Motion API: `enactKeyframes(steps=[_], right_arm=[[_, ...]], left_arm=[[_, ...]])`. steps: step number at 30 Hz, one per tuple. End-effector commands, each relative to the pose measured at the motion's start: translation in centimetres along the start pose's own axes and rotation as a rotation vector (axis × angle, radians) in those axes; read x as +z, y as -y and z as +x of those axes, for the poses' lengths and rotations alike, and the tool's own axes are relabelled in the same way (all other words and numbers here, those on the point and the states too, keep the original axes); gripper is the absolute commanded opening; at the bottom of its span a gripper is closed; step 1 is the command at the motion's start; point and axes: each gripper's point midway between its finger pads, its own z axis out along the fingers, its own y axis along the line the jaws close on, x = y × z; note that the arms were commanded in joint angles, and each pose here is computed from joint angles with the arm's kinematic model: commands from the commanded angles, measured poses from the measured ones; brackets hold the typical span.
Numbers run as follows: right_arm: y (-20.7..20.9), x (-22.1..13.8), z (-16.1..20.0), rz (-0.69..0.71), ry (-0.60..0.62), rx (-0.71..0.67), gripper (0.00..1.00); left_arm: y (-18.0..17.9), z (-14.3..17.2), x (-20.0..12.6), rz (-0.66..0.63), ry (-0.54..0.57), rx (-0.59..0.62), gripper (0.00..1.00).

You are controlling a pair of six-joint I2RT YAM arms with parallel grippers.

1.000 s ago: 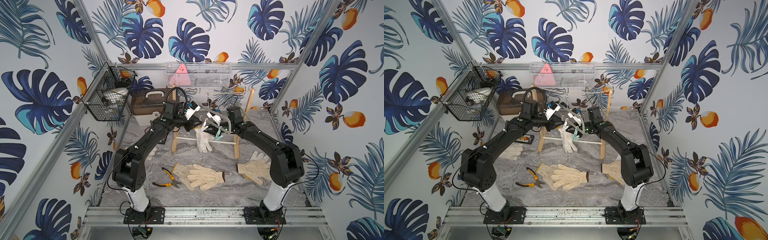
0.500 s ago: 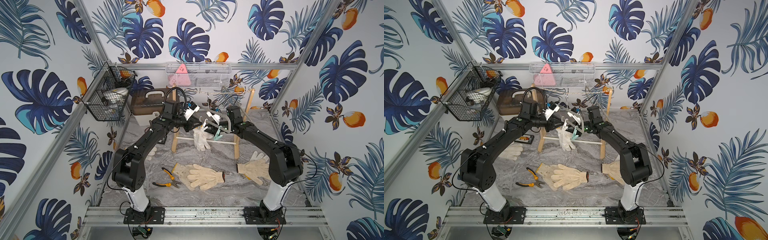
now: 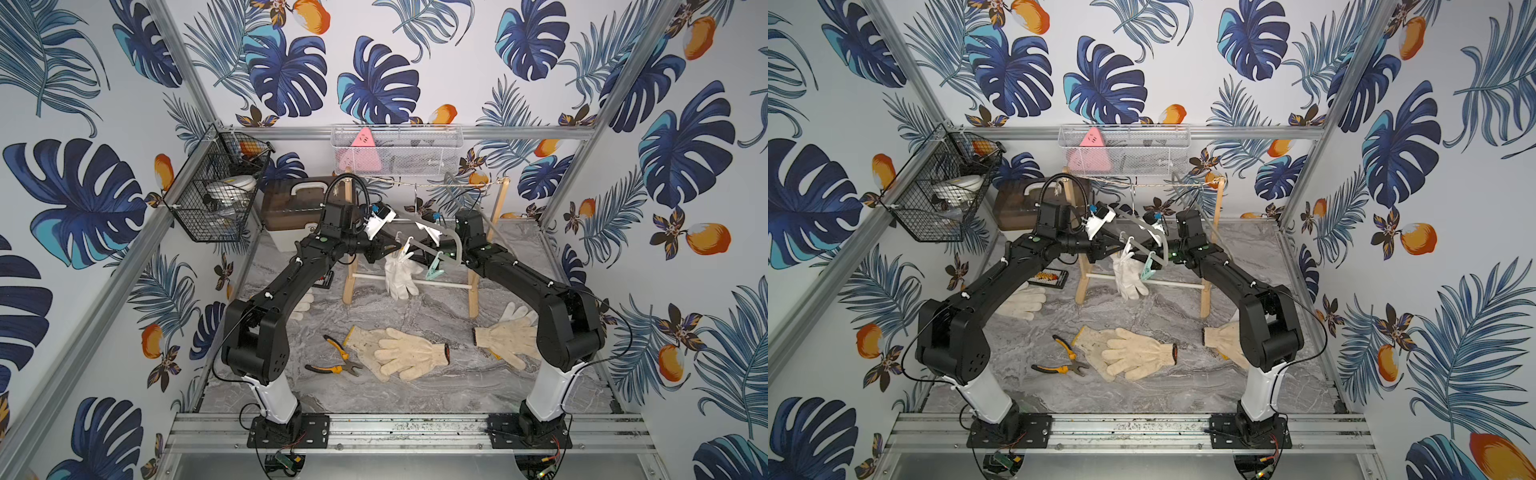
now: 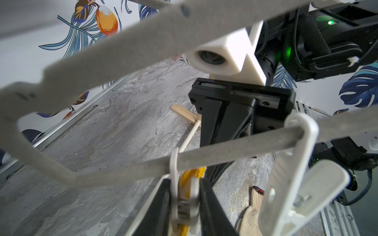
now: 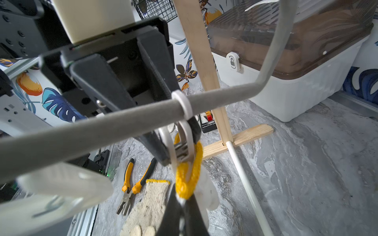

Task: Clip the gloves onto a hanger to dry
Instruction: Clamp the glove onto the hanger.

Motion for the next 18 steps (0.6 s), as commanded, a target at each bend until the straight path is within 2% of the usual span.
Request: enactKeyframes(steps=[1,7,11,16,18], right_arm=[[-0.7,-0.27,-1.3,-0.029,0.035,-0.029,0.0],[-0.88,-0.32,-1.41,-0.036,0.045,-0.021,0.0],[-0.69,-0.3,-1.16,-0.03,0.033,-0.017,0.0],[-0.29,-0.19,-0.86,-0.011,0.014,-0.021,0.0],[-0.11,-0.21,-0.85,-0.001,0.008,-0.023,0.0]], left_arm=[[0.27,-0.72,-0.15,0.015,0.028,0.019,0.26],[-0.03,-0.53,0.21,0.02,0.034,0.007,0.3],[-0.16,-0.73,0.13,0.007,0.038,0.015,0.36],[-0.22,-0.94,-0.01,-0.005,0.042,0.019,0.5],[-0.25,-1.03,-0.19,-0.011,0.044,0.021,0.6]])
